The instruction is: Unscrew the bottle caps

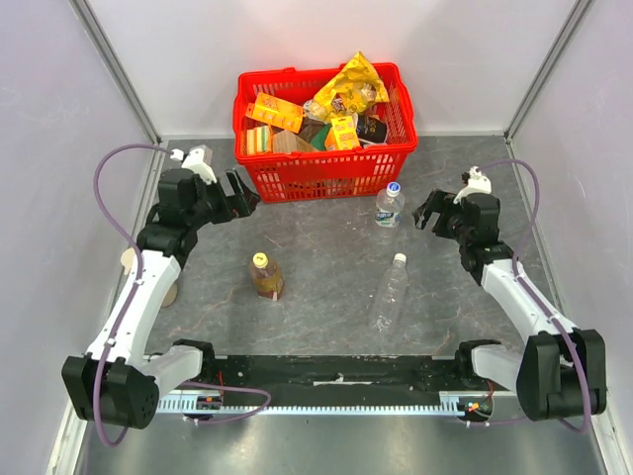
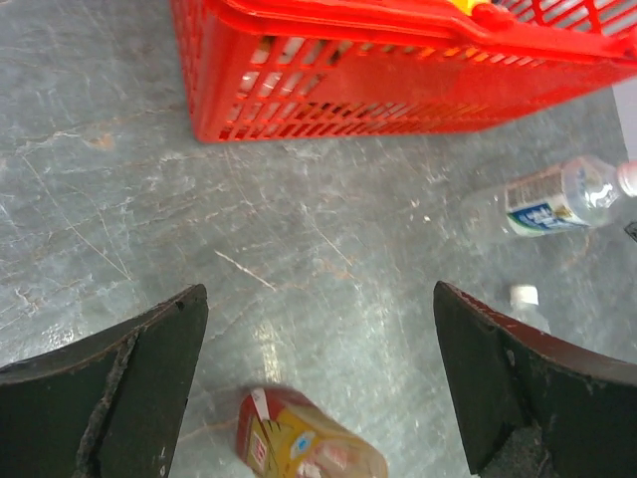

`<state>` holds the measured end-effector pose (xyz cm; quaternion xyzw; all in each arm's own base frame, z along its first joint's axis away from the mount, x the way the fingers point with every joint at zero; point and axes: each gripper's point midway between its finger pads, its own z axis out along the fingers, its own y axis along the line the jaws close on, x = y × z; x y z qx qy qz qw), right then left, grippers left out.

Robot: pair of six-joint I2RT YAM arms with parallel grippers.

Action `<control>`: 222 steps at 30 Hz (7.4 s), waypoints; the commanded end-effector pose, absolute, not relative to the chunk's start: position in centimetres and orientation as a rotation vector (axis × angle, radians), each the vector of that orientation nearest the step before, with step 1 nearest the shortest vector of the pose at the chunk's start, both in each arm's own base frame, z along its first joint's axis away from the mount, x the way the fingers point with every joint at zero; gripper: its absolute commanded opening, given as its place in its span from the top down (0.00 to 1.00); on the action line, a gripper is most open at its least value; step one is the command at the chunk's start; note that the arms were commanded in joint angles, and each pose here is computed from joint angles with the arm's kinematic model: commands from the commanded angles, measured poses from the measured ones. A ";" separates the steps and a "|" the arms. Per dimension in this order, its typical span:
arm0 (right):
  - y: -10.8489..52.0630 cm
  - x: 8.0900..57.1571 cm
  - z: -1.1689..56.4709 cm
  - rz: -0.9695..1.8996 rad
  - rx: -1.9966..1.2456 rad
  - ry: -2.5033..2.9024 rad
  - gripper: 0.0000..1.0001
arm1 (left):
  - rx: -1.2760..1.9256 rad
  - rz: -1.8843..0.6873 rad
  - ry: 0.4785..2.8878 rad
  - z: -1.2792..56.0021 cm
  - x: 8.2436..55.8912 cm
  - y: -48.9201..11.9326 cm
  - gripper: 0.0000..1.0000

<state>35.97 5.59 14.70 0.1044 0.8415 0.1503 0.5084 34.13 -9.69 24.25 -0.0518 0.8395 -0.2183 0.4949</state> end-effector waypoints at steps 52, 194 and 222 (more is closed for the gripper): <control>47.2 22.5 18.3 0.753 -0.987 1.671 0.02 | 0.067 -0.248 1.800 27.9 26.7 -5.5 0.00; 29.3 27.8 28.0 1.205 -0.383 1.837 0.02 | 0.872 -0.413 2.112 17.4 21.9 -19.4 0.42; 33.5 27.9 25.7 1.532 -0.371 1.896 0.44 | 0.868 -0.386 2.140 16.8 22.2 -19.3 0.42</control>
